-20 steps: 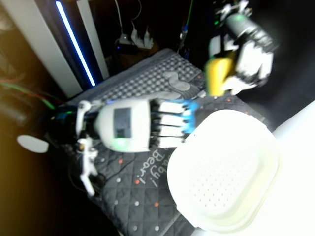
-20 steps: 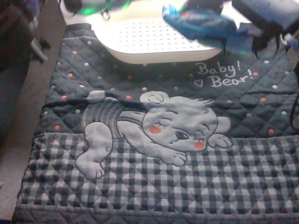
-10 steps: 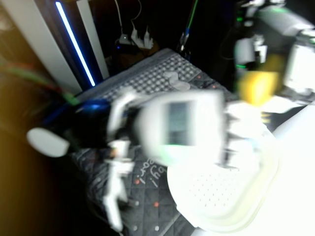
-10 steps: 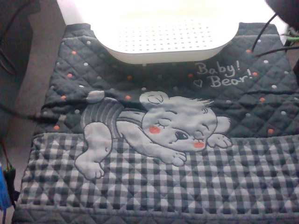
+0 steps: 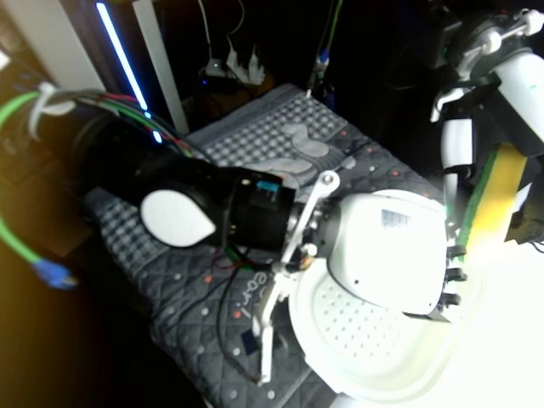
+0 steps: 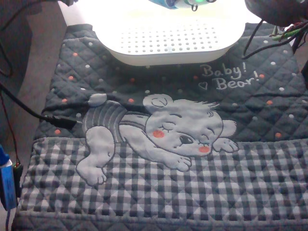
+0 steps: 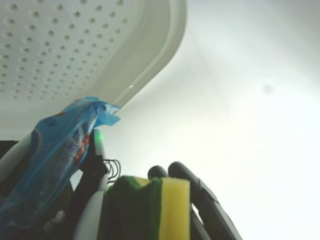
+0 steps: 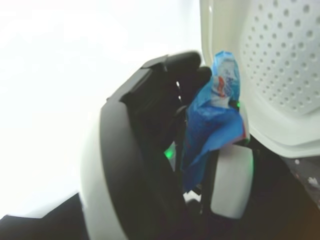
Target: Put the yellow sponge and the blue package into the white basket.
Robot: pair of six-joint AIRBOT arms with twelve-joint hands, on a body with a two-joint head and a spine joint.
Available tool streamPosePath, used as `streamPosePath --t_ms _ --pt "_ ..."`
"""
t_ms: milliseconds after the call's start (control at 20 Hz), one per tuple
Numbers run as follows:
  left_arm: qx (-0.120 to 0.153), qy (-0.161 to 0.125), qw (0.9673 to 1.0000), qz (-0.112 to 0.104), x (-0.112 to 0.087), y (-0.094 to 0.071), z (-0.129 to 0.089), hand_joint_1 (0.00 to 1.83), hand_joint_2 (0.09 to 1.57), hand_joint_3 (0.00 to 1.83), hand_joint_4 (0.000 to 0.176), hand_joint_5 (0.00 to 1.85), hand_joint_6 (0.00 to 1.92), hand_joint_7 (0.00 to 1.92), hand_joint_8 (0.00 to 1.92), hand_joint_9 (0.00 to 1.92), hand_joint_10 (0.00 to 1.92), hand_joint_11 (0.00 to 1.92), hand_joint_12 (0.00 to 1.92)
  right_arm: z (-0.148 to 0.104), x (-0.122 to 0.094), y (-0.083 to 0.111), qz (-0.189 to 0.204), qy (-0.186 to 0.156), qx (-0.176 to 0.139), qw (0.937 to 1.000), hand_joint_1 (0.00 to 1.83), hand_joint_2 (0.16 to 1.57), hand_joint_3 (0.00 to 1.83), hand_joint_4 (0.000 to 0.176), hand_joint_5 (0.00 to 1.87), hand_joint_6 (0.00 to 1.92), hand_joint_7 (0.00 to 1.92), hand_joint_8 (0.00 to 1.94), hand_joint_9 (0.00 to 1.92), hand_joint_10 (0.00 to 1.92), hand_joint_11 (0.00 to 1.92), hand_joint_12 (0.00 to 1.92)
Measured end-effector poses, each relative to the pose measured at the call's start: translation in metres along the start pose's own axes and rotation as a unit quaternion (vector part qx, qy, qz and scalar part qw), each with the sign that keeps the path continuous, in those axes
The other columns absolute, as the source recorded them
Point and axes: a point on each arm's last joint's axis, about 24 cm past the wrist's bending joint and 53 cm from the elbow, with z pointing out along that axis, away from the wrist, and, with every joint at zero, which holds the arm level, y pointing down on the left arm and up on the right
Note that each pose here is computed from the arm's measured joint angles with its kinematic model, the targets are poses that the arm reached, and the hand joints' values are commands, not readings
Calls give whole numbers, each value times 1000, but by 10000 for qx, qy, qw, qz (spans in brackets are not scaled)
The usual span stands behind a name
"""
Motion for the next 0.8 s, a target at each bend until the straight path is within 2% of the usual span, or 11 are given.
streamPosePath --t_ms 50,100,150,200,250,350,400,450,550,600,800 --pt "0 -3 10000 -7 0 1 0 1085 1224 0 0 772 1270 723 548 943 99 565 1088 0 1 1 3 6 -6 10000 1128 1103 0 0 695 308 759 400 795 540 608 987" --pt "-3 -4 10000 16 2 5 -2 911 1203 0 21 336 454 410 161 534 19 221 911 0 2 2 -2 27 -14 10000 793 1018 0 131 273 66 193 86 242 143 121 693" --pt "-29 21 10000 30 4 7 -2 749 1202 0 83 202 132 235 33 293 3 55 803 -1 2 1 -11 41 -6 10000 673 972 0 167 77 12 38 16 52 33 23 476" --pt "-76 83 9999 91 10 13 -4 700 1205 1 130 100 31 101 6 207 0 24 783 -2 0 -3 0 40 49 10000 534 942 0 174 15 2 7 2 10 6 4 94" --pt "-102 133 9998 101 14 18 -7 710 1210 1 144 110 8 62 0 238 5 95 838 -5 -4 -6 54 5 75 10000 490 958 0 176 2 0 1 0 108 14 0 18" --pt "-127 194 9997 72 20 27 -14 641 1213 0 72 129 3 21 1 141 0 13 724 -12 -17 -3 135 -98 -48 9998 457 966 3 176 0 0 0 0 3 0 0 0" --pt "-38 204 9998 52 23 27 -20 648 1176 0 107 146 4 3 0 40 1 2 365 -17 -20 2 148 -119 -171 9997 461 961 0 176 0 0 0 0 0 0 0 0" --pt "69 204 9998 -32 26 25 -26 565 1147 0 162 146 1 0 0 7 0 0 73 -23 -21 3 168 -140 -285 9994 472 965 2 176 0 0 0 0 0 0 0 0" --pt "468 121 9985 -251 26 19 -48 471 1135 0 173 129 0 0 0 0 0 0 2 -53 -19 5 278 -108 -599 9978 473 946 0 176 0 0 0 0 0 0 0 0" --pt "646 86 9973 -349 27 17 -60 470 1134 0 150 113 0 0 0 0 0 0 0 -65 -19 9 318 -106 -769 9965 480 932 0 176 0 0 0 0 0 0 0 0" --pt "1462 -294 9858 -775 11 12 -140 331 1073 0 176 18 0 0 0 0 0 0 0 -134 -43 24 607 -419 -1535 9854 457 931 0 176 0 0 0 0 0 0 0 0"
